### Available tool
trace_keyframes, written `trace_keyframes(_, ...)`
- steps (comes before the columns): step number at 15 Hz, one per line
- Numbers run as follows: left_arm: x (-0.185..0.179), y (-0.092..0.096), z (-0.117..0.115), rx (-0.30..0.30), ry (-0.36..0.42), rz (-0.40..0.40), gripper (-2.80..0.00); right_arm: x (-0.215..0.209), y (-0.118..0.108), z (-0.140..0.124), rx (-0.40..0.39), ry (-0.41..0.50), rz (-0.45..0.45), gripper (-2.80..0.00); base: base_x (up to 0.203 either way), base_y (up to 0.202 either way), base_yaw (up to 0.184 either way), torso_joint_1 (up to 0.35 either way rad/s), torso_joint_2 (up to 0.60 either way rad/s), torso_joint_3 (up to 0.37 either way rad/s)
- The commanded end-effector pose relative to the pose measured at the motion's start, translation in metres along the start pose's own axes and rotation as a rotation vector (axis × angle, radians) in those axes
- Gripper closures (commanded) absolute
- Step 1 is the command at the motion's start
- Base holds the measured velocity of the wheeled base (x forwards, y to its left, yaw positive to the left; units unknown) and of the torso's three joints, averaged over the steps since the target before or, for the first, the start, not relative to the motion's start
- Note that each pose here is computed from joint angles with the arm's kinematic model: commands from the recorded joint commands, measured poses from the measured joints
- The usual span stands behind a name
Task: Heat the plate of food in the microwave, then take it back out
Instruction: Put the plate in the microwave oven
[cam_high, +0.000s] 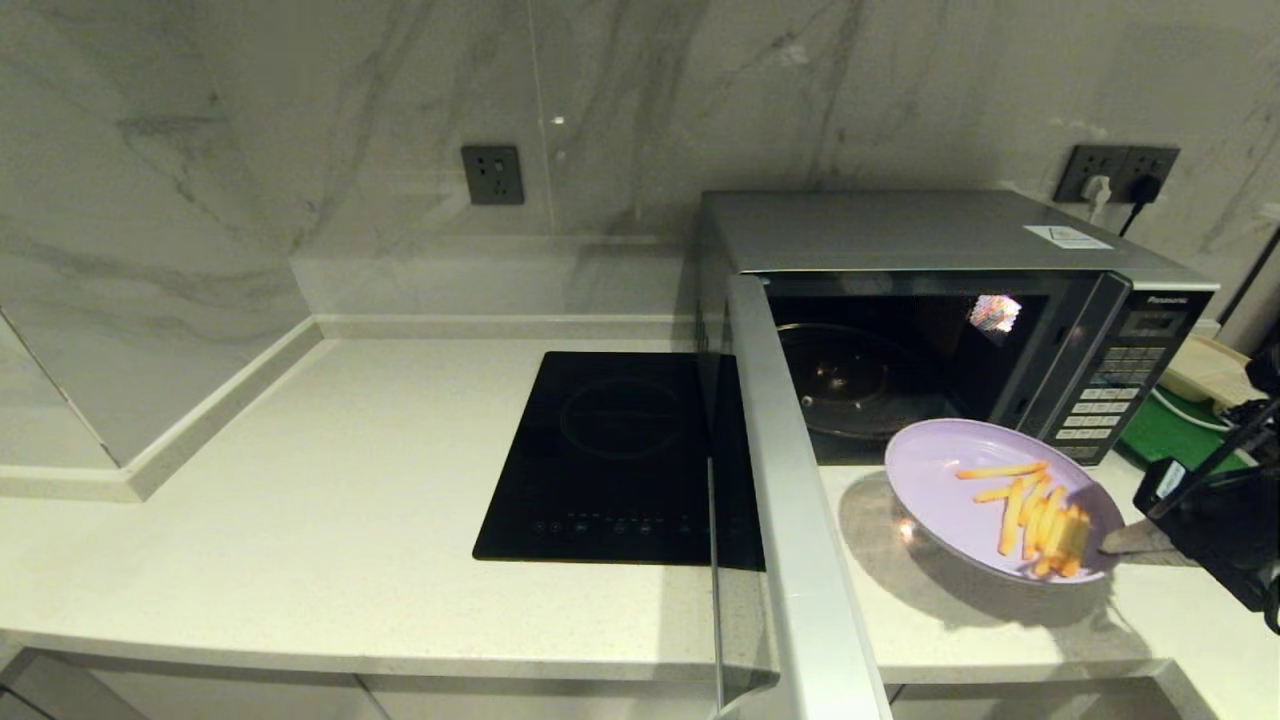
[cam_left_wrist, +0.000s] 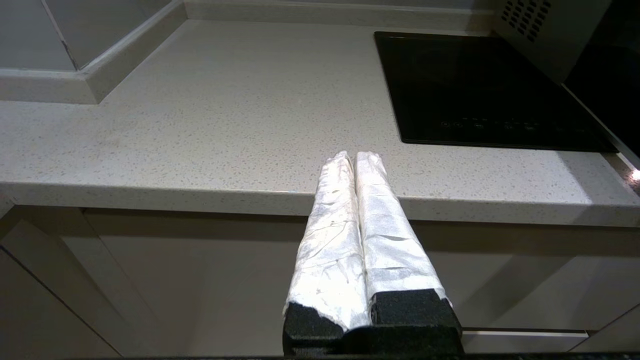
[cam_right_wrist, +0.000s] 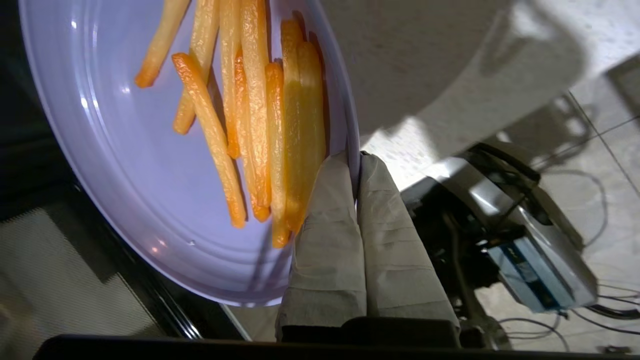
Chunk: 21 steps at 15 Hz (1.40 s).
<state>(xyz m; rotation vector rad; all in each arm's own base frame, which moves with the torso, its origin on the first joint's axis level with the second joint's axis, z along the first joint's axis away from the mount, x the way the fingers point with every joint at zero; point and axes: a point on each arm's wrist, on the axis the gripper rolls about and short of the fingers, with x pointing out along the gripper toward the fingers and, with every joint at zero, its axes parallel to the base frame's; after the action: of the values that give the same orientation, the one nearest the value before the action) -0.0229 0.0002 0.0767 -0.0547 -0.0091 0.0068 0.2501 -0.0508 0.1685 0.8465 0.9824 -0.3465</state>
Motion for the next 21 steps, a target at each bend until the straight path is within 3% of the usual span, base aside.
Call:
trace_keyframes(1, 0.0, 0.0, 0.0, -0.001, 0.001, 0.001, 0.0, 0.014, 0.021, 0.005, 0.045, -0.012, -0.022, 0.0, 0.0, 0.0, 0.0, 0.0, 0.0, 0.0)
trace_keyframes(4, 0.0, 0.0, 0.0, -0.001, 0.0, 0.001, 0.0, 0.025, 0.046, 0.013, 0.121, -0.046, -0.015, 0.0, 0.0, 0.0, 0.0, 0.0, 0.0, 0.0)
trace_keyframes(11, 0.0, 0.0, 0.0, -0.001, 0.0, 0.001, 0.0, 0.055, 0.096, 0.004, 0.13, -0.025, 0.017, 0.0, 0.0, 0.0, 0.0, 0.0, 0.0, 0.0)
trace_keyframes(21, 0.0, 0.0, 0.0, -0.001, 0.0, 0.001, 0.0, 0.094, 0.135, 0.01, 0.177, -0.057, 0.032, 0.0, 0.0, 0.0, 0.0, 0.0, 0.0, 0.0)
